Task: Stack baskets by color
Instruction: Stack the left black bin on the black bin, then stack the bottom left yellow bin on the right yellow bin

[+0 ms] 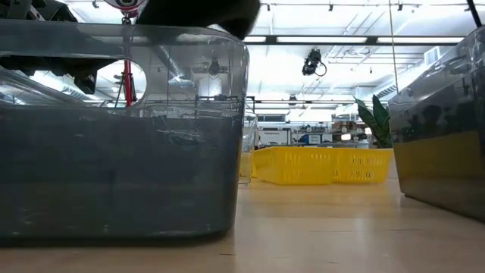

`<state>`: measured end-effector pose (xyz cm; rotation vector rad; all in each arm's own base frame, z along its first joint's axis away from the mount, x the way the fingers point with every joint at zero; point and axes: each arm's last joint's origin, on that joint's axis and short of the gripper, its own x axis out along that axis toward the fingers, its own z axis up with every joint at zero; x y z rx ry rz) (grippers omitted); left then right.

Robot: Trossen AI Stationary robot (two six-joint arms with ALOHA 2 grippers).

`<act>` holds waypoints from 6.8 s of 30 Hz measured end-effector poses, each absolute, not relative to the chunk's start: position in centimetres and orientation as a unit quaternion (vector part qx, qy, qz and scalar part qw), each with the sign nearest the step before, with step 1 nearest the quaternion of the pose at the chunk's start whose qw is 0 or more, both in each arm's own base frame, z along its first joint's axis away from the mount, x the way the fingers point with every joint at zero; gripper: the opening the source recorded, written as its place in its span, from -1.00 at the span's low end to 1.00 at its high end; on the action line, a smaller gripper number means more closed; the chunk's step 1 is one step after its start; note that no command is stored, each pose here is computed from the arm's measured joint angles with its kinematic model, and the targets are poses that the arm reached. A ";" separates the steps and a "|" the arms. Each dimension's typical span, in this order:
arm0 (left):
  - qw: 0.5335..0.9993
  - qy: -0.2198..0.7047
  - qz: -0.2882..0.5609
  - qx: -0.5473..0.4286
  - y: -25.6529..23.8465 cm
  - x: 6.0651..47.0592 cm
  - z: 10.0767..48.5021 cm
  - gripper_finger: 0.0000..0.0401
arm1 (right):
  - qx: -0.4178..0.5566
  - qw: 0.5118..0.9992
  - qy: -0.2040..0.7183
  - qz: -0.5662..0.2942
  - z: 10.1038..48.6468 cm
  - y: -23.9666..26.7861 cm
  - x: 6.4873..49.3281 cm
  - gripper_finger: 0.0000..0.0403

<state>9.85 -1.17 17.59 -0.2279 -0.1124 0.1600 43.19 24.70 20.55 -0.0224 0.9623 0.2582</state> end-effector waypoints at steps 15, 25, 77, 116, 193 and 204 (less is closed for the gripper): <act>0.989 -0.056 0.080 -0.114 -1.2 9.9 17.6 -0.85 | -0.057 0.878 0.463 0.109 18.6 24.9 43.8 -0.13; 0.989 -0.056 0.080 -0.113 -1.2 9.9 17.6 -0.83 | -0.050 0.859 0.499 0.105 16.9 24.6 43.1 -0.62; 0.989 -0.056 0.080 -0.114 -1.2 9.8 17.6 -0.84 | 0.087 0.828 0.536 -0.139 29.7 29.9 24.3 -0.96; 0.989 -0.056 0.080 -0.114 -1.2 9.9 17.6 -0.85 | 0.044 0.802 0.587 -0.107 26.4 31.4 21.9 -0.94; 0.989 -0.056 0.080 -0.113 -1.2 9.8 17.6 -0.86 | -0.032 0.776 0.630 -0.002 26.2 10.5 34.3 -0.82; 0.989 -0.056 0.080 -0.114 -1.2 9.8 17.6 -0.85 | -0.043 0.774 0.632 0.003 23.9 6.1 35.3 -0.57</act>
